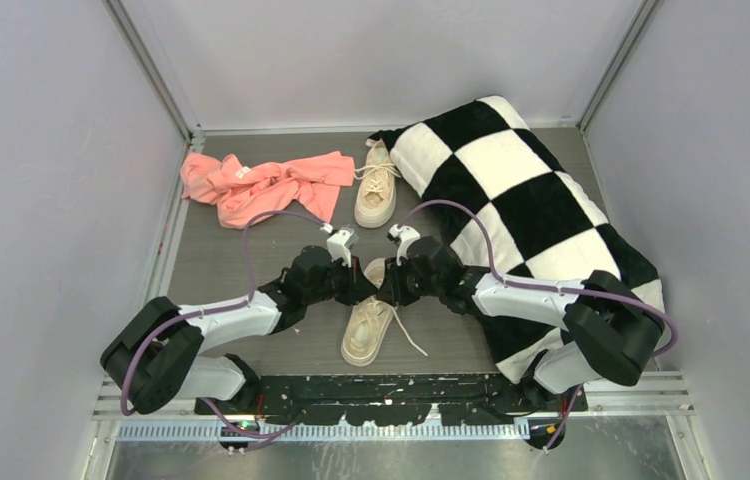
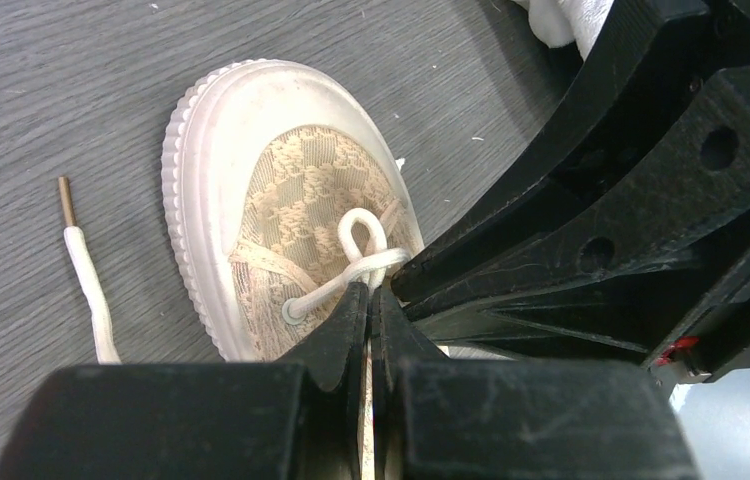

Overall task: Tie the shoes
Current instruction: Tie the shoelace on the shoe.

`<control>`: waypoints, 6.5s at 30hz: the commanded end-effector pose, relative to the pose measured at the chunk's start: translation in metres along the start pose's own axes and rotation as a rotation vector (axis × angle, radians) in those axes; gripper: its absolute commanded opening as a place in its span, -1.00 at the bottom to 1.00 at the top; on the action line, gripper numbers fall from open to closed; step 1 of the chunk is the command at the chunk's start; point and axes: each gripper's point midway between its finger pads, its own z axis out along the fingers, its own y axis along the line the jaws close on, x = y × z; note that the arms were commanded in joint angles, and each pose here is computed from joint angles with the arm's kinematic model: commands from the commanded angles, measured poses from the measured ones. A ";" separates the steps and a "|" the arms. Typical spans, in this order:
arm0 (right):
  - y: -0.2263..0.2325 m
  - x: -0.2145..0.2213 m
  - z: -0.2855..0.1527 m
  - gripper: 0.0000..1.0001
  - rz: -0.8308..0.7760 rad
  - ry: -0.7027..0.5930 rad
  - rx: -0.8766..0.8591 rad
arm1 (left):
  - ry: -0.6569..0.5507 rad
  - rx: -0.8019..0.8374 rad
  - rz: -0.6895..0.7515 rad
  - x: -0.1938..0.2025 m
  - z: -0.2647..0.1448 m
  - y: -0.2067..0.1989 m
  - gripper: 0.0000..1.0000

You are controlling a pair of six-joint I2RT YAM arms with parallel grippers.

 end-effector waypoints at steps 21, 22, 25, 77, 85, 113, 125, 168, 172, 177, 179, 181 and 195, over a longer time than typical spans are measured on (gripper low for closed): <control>0.018 -0.026 -0.012 -0.99 -0.085 -0.082 -0.019 | -0.044 0.031 0.012 -0.017 0.004 -0.010 -0.99; 0.018 -0.025 -0.012 -0.99 -0.082 -0.080 -0.021 | -0.044 0.029 0.013 -0.017 0.004 -0.009 -0.99; 0.019 -0.022 -0.013 -0.99 -0.072 -0.076 -0.031 | -0.043 0.026 0.011 -0.017 0.004 -0.009 -0.99; 0.016 -0.009 -0.015 -0.99 -0.046 -0.057 -0.039 | 0.197 0.110 -0.204 -0.040 0.023 -0.016 -0.26; 0.017 -0.010 -0.013 -0.99 -0.046 -0.052 -0.042 | 0.218 0.108 -0.182 -0.034 0.017 -0.015 -0.23; 0.018 -0.011 -0.010 -0.99 -0.039 -0.053 -0.042 | 0.249 0.131 -0.136 -0.026 0.013 -0.015 -0.72; 0.017 -0.010 -0.010 -0.99 -0.037 -0.049 -0.040 | 0.266 0.161 -0.141 -0.022 0.008 -0.021 -0.51; 0.017 -0.010 -0.019 -0.99 -0.034 -0.062 -0.034 | 0.204 0.079 -0.097 -0.034 0.000 -0.012 -0.99; 0.018 -0.014 -0.025 -0.99 -0.033 -0.078 -0.031 | 0.207 0.066 -0.102 -0.032 0.000 -0.010 -0.99; 0.016 -0.014 -0.030 -0.99 -0.032 -0.084 -0.022 | 0.197 0.053 -0.101 -0.032 -0.001 -0.007 -0.99; 0.015 -0.011 -0.031 -0.99 -0.029 -0.079 -0.018 | 0.188 0.040 -0.104 -0.032 -0.001 -0.005 -0.99; 0.013 -0.008 -0.033 -0.99 -0.024 -0.075 -0.012 | 0.178 0.032 -0.105 -0.034 -0.003 -0.003 -0.99; 0.004 0.002 -0.040 -0.99 -0.016 -0.064 0.016 | 0.122 0.015 -0.131 -0.038 -0.009 0.002 -0.99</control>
